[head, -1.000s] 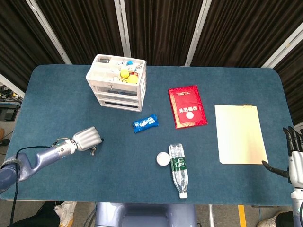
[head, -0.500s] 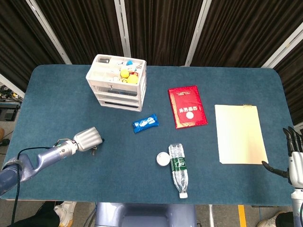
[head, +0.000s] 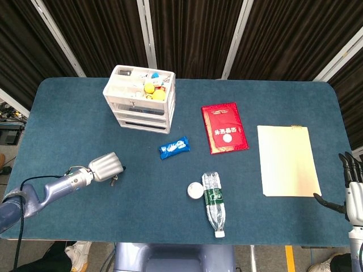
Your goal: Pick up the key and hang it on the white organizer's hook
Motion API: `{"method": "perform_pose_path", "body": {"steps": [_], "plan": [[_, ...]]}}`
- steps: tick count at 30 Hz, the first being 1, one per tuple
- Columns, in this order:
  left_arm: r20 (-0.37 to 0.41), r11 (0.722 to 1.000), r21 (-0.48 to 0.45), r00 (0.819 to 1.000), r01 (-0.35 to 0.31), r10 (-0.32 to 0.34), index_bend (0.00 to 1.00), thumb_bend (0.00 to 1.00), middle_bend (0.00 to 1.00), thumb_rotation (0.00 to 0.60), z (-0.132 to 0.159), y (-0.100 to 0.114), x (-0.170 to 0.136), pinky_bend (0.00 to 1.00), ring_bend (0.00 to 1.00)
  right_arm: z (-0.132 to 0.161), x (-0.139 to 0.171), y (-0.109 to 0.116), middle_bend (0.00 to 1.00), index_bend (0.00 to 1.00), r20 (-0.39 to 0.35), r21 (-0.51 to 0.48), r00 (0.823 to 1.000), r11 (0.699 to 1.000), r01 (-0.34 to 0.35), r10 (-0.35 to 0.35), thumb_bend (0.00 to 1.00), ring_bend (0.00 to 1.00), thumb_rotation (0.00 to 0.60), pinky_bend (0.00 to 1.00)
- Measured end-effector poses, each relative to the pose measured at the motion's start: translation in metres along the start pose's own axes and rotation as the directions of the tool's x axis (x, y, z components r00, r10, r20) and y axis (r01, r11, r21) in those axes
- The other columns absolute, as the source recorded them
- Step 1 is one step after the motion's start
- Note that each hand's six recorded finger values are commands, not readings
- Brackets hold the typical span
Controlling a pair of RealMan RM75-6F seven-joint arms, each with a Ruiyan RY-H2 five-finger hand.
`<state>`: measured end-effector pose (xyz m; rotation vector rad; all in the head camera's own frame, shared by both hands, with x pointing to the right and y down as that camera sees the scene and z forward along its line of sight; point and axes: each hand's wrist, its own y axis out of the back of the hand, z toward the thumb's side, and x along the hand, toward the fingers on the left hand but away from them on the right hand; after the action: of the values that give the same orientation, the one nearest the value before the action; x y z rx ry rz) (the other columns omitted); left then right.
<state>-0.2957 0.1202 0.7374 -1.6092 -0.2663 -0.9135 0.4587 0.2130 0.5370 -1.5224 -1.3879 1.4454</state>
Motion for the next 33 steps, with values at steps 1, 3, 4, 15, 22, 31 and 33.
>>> {"method": "perform_pose_path", "body": {"steps": [1, 3, 4, 15, 22, 31, 33], "plan": [[-0.001, 1.0, -0.001, 1.0, -0.001, 0.001, 0.5, 0.34, 0.87, 0.6, 0.0, 0.0002, 0.0, 0.62, 0.78, -0.0001, 0.0, 0.0001, 0.0, 0.0, 0.0, 0.0, 1.0, 1.0, 0.0, 0.0, 0.07, 0.0, 0.6, 0.0], [-0.001, 1.0, 0.0, 1.0, 0.0, 0.0, 0.48, 0.3, 0.87, 0.6, 0.0001, 0.0005, -0.0002, 0.62, 0.77, 0.0, 0.0002, 0.0001, 0.0, 0.0, 0.0, 0.0, 1.0, 1.0, 0.001, -0.001, 0.07, 0.0, 0.6, 0.0], [0.0, 1.0, 0.002, 1.0, 0.0, 0.0, 0.48, 0.29, 0.87, 0.6, 0.0002, 0.0005, -0.0002, 0.62, 0.77, -0.0001, 0.0003, 0.0001, 0.0, 0.0, 0.0, -0.001, 1.0, 1.0, 0.001, -0.001, 0.07, 0.0, 0.6, 0.0], [0.028, 1.0, 0.021, 1.0, 0.013, -0.013, 0.5, 0.26, 0.86, 0.6, 0.0043, -0.0013, -0.0025, 0.62, 0.77, -0.0002, 0.0, 0.0002, 0.0, 0.0, 0.002, -0.004, 1.0, 1.0, -0.001, 0.001, 0.07, 0.0, 0.6, 0.0], [0.025, 1.0, 0.012, 1.0, 0.015, -0.016, 0.56, 0.36, 0.87, 0.6, 0.005, -0.0026, -0.0034, 0.62, 0.77, -0.0001, 0.0005, 0.0003, 0.0, 0.0, 0.001, -0.003, 1.0, 1.0, -0.001, 0.001, 0.07, 0.0, 0.6, 0.0], [0.021, 1.0, -0.005, 1.0, 0.004, -0.004, 0.66, 0.49, 0.88, 0.6, 0.0044, 0.0026, -0.0038, 0.62, 0.77, 0.0004, 0.0009, 0.0001, 0.0, 0.0, 0.0, -0.005, 1.0, 1.0, -0.002, 0.002, 0.07, 0.0, 0.6, 0.0], [0.026, 1.0, -0.002, 1.0, 0.003, -0.003, 0.67, 0.5, 0.88, 0.6, 0.0056, 0.0034, -0.0034, 0.62, 0.78, 0.0003, 0.0009, 0.0001, 0.0, 0.0, 0.0, -0.007, 1.0, 1.0, -0.003, 0.003, 0.07, 0.0, 0.6, 0.0]]}}
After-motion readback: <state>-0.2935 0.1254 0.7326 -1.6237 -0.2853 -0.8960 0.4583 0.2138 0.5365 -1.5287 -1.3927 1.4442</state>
